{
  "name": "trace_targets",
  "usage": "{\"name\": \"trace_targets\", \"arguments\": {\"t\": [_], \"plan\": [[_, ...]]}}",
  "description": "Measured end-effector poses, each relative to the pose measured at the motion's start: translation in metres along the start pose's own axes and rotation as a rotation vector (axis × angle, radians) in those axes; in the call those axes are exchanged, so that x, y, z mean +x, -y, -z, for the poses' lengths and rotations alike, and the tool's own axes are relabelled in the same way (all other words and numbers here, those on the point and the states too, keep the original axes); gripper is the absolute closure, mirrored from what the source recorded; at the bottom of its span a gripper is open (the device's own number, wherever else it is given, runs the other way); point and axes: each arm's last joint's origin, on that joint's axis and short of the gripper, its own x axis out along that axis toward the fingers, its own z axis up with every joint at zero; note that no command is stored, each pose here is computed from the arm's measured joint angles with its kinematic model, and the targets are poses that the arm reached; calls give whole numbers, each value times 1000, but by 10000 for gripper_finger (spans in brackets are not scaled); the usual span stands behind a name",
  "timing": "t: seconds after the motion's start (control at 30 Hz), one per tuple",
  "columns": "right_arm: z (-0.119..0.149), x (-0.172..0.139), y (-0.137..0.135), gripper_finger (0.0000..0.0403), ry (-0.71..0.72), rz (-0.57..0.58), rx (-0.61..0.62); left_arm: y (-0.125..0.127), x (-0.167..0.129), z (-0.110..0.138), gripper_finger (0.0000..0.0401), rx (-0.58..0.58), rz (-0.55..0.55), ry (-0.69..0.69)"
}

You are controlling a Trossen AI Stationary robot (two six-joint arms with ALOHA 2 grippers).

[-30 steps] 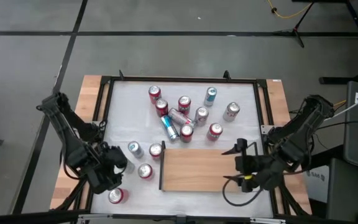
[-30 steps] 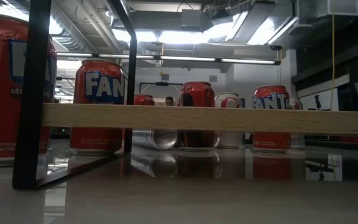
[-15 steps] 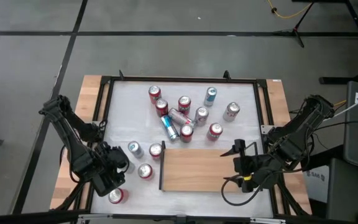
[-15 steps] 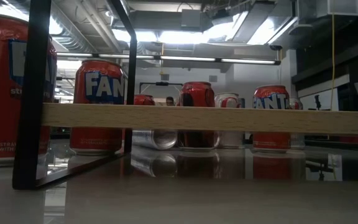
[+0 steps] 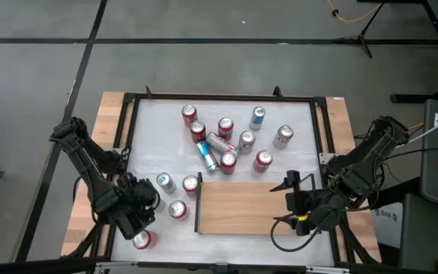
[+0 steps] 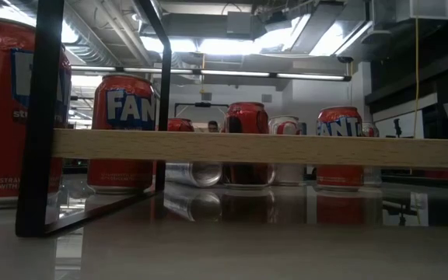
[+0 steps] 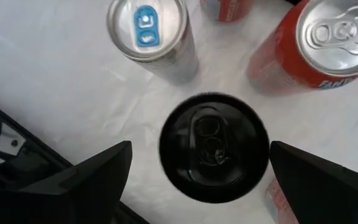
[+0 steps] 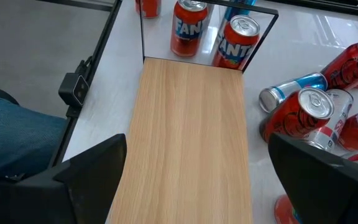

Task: Place canned beverage on shelf
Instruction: Put the black soda can on the shelf

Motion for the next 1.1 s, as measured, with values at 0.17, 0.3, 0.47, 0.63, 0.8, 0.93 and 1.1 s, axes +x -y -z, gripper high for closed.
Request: {"name": "trace_targets", "arguments": {"t": [0.17,0.3,0.47,0.63,0.8,0.93,1.1], "plan": [[0,0,0,22,0,0,0,3,1,0,27,-8,27,2],[0,0,0,22,0,0,0,3,1,0,27,-9,32,2],[0,0,0,22,0,0,0,3,1,0,27,-14,32,2],[0,0,0,22,0,0,0,2,3,1,29,-40,20,-6],[0,0,0,22,-1,0,-1,0,11,4,42,-92,-13,-11],[0,0,0,22,-2,-3,-1,0,13,5,66,-100,-11,-10],[0,0,0,22,-3,-3,-1,2,13,4,121,-105,6,-10]]}}
